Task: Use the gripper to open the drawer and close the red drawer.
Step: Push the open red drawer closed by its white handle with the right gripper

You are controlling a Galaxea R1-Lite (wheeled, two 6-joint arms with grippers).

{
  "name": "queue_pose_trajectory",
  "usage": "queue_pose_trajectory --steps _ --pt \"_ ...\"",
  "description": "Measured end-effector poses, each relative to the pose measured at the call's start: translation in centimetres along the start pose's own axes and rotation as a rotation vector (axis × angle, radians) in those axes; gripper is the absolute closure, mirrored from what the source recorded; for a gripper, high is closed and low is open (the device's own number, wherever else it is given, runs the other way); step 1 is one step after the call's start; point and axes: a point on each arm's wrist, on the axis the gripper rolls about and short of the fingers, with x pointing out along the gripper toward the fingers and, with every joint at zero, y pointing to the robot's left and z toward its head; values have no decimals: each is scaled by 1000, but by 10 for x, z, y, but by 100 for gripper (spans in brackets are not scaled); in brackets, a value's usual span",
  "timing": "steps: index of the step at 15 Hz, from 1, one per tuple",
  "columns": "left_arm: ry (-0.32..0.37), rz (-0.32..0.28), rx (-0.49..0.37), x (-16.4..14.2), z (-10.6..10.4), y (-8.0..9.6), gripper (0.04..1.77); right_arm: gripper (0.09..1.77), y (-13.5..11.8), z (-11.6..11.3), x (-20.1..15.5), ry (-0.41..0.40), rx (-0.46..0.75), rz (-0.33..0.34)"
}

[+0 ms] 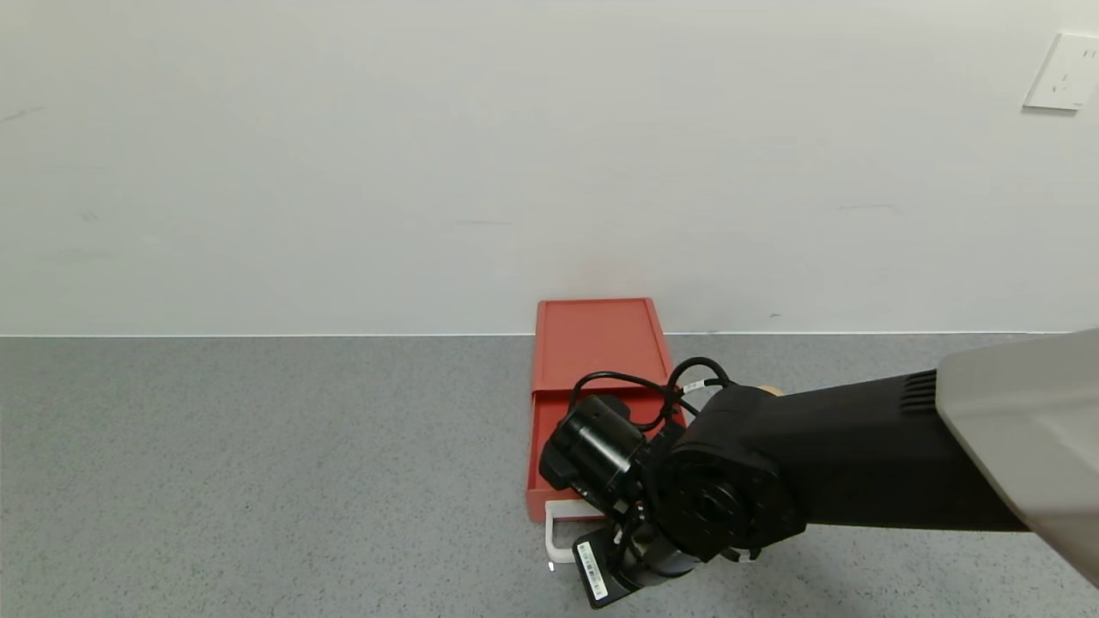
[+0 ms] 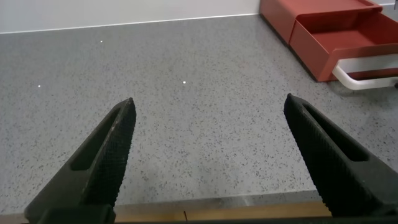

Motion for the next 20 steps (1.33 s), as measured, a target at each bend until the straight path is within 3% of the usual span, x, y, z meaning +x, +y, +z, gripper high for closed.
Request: queue_pose_trajectory --steps 3,20 --pt "0 0 0 0 0 0 9 174 1 6 1 -48 11 1" --pt "0 0 0 0 0 0 9 174 -7 33 7 -140 30 -5"
